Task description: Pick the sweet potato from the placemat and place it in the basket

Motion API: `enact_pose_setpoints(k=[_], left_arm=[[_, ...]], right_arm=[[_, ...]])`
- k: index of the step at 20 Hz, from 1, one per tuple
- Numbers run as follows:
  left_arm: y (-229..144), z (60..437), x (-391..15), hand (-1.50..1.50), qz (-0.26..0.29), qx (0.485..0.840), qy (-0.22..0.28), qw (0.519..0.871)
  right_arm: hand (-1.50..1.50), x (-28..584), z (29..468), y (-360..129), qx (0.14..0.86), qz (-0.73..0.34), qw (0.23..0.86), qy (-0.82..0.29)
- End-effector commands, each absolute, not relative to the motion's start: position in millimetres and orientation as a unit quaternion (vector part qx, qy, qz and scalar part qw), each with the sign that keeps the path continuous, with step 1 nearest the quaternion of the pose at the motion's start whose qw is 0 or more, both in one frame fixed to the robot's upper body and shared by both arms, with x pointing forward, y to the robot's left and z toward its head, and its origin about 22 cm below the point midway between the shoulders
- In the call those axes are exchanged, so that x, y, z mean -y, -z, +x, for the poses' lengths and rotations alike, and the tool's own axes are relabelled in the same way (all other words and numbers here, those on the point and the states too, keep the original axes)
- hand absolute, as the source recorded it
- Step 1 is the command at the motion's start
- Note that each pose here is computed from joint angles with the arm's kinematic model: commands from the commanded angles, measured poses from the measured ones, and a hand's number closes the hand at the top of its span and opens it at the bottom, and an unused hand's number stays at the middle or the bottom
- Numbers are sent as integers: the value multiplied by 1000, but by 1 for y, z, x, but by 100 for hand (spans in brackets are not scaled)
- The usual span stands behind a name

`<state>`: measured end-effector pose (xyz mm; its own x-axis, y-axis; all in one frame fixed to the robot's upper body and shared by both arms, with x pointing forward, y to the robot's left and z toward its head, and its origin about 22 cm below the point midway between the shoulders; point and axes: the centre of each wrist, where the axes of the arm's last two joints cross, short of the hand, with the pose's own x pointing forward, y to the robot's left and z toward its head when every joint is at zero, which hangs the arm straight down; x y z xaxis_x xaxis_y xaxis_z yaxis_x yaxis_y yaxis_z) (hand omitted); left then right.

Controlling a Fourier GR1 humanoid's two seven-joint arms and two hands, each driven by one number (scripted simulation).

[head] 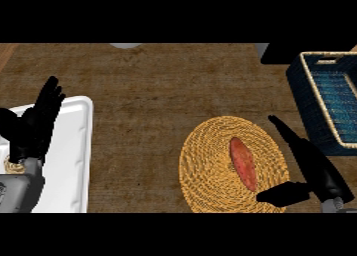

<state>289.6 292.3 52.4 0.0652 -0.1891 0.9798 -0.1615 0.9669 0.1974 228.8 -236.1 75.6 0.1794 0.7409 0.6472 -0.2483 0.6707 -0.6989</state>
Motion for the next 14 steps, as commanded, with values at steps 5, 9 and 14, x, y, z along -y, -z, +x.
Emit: enact_pose_setpoints(k=[5,9,14], left_arm=[[-69,289,-282,0,130,688,12,714],[-61,283,-303,0,140,686,11,714],[-26,275,-286,0,130,683,15,719]], right_arm=[[-150,219,234,-61,549,-219,730,-342],[-150,217,223,-46,554,-220,731,-332],[-150,225,228,-60,538,-231,737,-337]])
